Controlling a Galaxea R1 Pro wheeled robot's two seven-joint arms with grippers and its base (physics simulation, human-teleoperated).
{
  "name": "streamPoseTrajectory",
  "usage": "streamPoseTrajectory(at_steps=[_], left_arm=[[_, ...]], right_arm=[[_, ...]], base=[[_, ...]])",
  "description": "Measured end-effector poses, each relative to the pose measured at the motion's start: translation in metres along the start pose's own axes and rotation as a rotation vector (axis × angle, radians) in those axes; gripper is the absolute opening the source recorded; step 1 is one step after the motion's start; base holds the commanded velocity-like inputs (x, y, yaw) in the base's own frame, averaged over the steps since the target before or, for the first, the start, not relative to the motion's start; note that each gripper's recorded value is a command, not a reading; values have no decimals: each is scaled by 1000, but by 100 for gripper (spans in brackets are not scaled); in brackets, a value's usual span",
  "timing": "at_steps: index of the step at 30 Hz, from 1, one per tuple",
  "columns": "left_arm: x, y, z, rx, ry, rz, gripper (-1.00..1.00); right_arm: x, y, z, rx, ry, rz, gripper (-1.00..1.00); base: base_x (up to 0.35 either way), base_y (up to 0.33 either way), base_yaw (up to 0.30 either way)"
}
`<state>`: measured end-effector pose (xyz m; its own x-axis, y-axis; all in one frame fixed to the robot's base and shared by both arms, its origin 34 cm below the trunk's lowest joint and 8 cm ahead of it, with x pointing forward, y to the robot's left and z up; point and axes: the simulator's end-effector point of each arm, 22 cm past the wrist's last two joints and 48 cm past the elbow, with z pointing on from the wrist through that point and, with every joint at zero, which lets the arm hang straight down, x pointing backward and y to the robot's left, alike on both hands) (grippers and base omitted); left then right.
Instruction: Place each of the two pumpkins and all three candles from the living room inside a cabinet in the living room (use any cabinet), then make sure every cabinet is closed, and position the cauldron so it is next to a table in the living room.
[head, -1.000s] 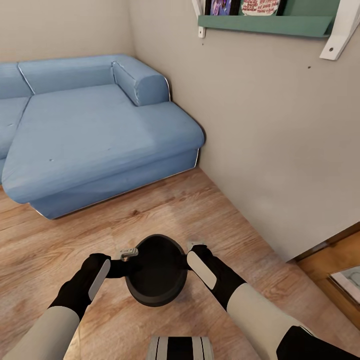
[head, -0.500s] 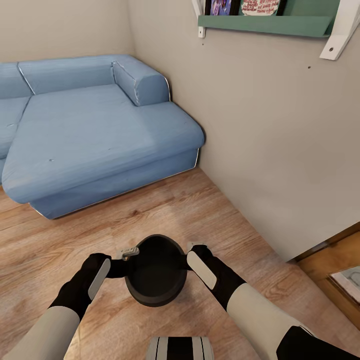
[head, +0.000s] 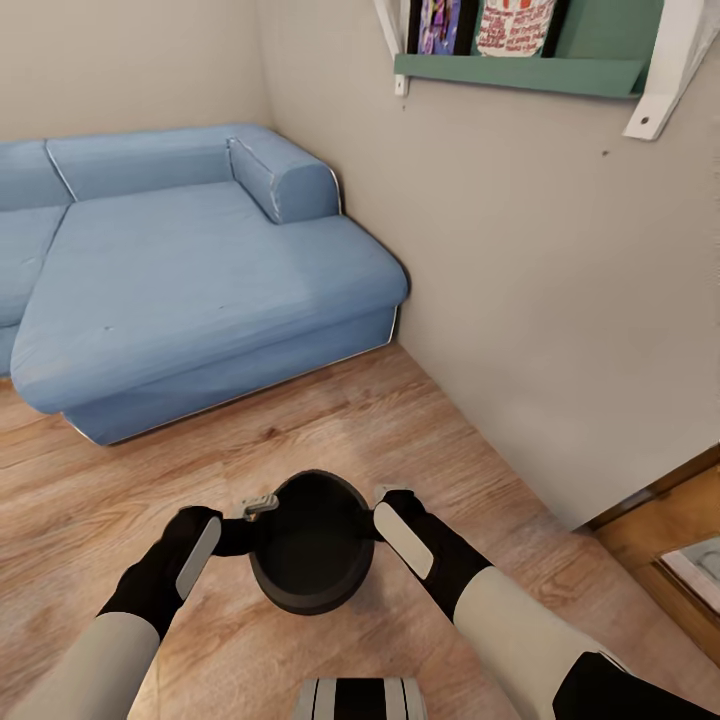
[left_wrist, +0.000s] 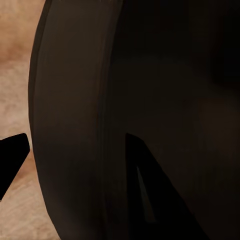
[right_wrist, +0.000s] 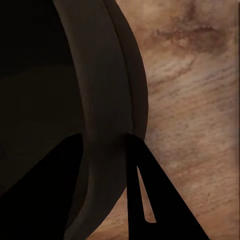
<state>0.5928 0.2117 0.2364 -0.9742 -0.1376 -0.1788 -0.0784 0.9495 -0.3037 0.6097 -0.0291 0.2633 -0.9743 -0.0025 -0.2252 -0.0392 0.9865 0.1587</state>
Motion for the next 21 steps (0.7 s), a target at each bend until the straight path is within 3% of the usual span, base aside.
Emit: streamPoseTrajectory(at_steps=[21], left_arm=[[-29,-16,-40,12,-83,24,-100]], right_arm=[[-30,7,-43,0,-87,-21,-100]], base=[[0,0,0]])
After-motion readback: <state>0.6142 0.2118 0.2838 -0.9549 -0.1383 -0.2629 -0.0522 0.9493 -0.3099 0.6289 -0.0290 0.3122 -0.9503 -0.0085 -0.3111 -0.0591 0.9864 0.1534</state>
